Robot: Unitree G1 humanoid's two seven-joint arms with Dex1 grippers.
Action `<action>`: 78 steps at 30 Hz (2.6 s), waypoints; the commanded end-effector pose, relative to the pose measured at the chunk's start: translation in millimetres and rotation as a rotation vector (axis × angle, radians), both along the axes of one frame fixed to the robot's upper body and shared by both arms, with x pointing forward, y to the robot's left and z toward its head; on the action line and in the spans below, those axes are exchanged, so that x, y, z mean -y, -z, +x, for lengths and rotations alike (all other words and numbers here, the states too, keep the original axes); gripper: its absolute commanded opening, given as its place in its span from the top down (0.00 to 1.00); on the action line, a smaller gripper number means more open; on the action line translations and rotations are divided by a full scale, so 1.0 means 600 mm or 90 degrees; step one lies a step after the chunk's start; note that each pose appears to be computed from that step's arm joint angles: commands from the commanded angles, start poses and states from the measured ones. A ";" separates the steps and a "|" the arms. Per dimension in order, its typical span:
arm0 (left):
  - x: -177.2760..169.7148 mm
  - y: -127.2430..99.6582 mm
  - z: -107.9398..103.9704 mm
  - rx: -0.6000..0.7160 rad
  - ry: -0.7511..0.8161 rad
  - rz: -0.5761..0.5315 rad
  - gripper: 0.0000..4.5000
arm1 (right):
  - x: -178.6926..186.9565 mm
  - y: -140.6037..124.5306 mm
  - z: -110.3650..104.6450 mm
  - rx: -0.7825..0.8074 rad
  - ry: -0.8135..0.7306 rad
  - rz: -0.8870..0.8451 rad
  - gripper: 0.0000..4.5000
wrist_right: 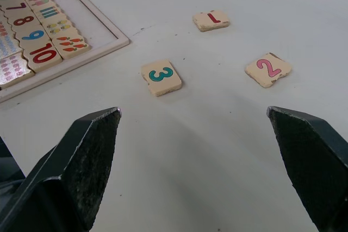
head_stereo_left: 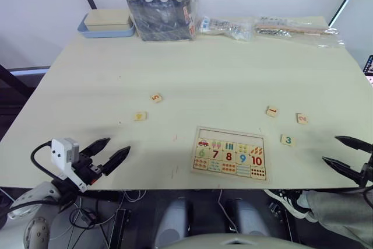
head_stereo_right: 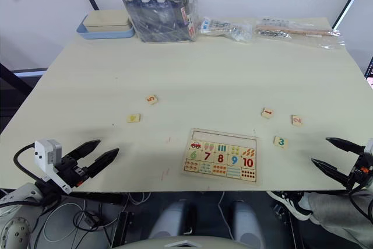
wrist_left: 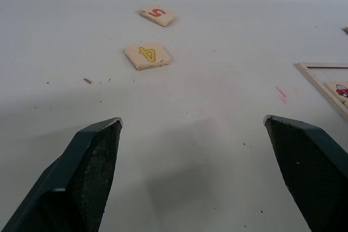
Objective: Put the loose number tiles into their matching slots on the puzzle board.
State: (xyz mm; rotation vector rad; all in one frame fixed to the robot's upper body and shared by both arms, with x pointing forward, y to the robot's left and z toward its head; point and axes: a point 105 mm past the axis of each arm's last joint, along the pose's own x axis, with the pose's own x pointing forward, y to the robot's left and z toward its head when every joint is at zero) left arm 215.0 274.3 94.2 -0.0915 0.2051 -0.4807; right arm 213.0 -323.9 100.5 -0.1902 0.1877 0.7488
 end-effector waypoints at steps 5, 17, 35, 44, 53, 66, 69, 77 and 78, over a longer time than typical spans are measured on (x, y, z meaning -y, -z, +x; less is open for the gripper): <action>0.034 -0.043 0.011 0.062 0.076 -0.011 0.02 | -0.022 -0.036 0.029 0.042 -0.009 -0.017 0.00; 0.094 -0.076 -0.015 0.137 0.337 0.037 0.02 | -0.134 -0.084 0.144 0.000 -0.070 -0.084 0.00; 0.066 -0.070 -0.055 0.122 0.362 -0.020 0.02 | -0.164 -0.048 0.259 -0.084 -0.031 -0.120 0.00; 0.052 -0.060 -0.065 0.135 0.323 -0.015 0.02 | -0.172 -0.049 0.222 -0.067 0.179 -0.042 0.00; 0.061 -0.075 -0.055 0.175 0.353 -0.050 0.02 | -0.211 -0.035 0.184 -0.075 0.371 -0.016 0.00; 0.064 -0.092 -0.035 0.179 0.382 -0.052 0.02 | -0.242 0.013 0.182 -0.078 0.588 0.038 0.00; 0.064 -0.096 -0.033 0.178 0.383 -0.049 0.02 | -0.252 0.022 0.186 -0.081 0.596 0.055 0.00; 0.068 -0.105 -0.034 0.176 0.382 -0.043 0.02 | -0.271 0.030 0.206 -0.080 0.586 0.077 0.00; 0.068 -0.107 -0.034 0.176 0.381 -0.042 0.02 | -0.275 0.031 0.208 -0.080 0.580 0.080 0.00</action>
